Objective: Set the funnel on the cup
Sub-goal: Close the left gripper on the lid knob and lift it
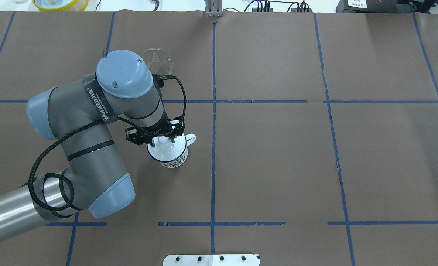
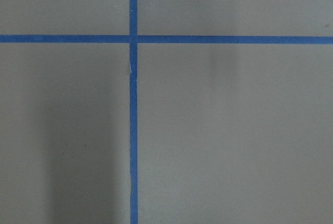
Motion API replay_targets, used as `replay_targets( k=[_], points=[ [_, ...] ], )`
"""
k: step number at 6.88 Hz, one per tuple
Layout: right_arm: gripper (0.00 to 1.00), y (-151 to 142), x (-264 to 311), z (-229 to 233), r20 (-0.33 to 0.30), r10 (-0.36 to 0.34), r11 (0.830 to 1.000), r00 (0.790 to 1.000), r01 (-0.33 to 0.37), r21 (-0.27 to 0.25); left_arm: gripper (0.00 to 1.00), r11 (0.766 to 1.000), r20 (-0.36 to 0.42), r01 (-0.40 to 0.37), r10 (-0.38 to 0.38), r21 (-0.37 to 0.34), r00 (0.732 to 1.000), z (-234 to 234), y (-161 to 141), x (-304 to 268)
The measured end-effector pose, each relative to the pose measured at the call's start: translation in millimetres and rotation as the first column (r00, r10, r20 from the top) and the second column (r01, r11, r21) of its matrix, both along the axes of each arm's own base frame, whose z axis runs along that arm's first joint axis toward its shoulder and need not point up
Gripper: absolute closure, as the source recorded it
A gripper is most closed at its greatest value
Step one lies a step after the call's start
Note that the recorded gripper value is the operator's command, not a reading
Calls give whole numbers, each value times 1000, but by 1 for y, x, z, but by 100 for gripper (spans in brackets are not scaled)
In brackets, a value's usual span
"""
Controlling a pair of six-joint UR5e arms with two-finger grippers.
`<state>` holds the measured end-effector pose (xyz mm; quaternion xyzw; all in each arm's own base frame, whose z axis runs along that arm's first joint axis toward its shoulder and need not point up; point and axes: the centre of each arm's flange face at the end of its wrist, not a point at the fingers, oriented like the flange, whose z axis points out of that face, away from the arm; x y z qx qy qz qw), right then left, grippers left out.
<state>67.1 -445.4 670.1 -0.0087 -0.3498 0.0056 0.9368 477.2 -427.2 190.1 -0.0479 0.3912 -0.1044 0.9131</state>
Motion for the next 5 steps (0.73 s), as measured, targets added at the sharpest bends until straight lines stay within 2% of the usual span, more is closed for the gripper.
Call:
replay_targets(
  k=[1, 3, 4, 5],
  points=[
    [0, 0, 0, 0, 0, 0, 1000, 1000, 0, 0, 44, 1000, 1, 2, -2, 4, 1000, 0, 0, 0],
    [0, 0, 0, 0, 0, 0, 1000, 1000, 0, 0, 84, 1000, 2, 4, -4, 7, 1000, 0, -1, 0],
    [0, 0, 0, 0, 0, 0, 1000, 1000, 0, 0, 100, 1000, 0, 4, -4, 9, 1000, -1, -1, 0],
    [0, 0, 0, 0, 0, 0, 1000, 1000, 0, 0, 100, 1000, -4, 5, -5, 11, 1000, -3, 0, -1]
  ],
)
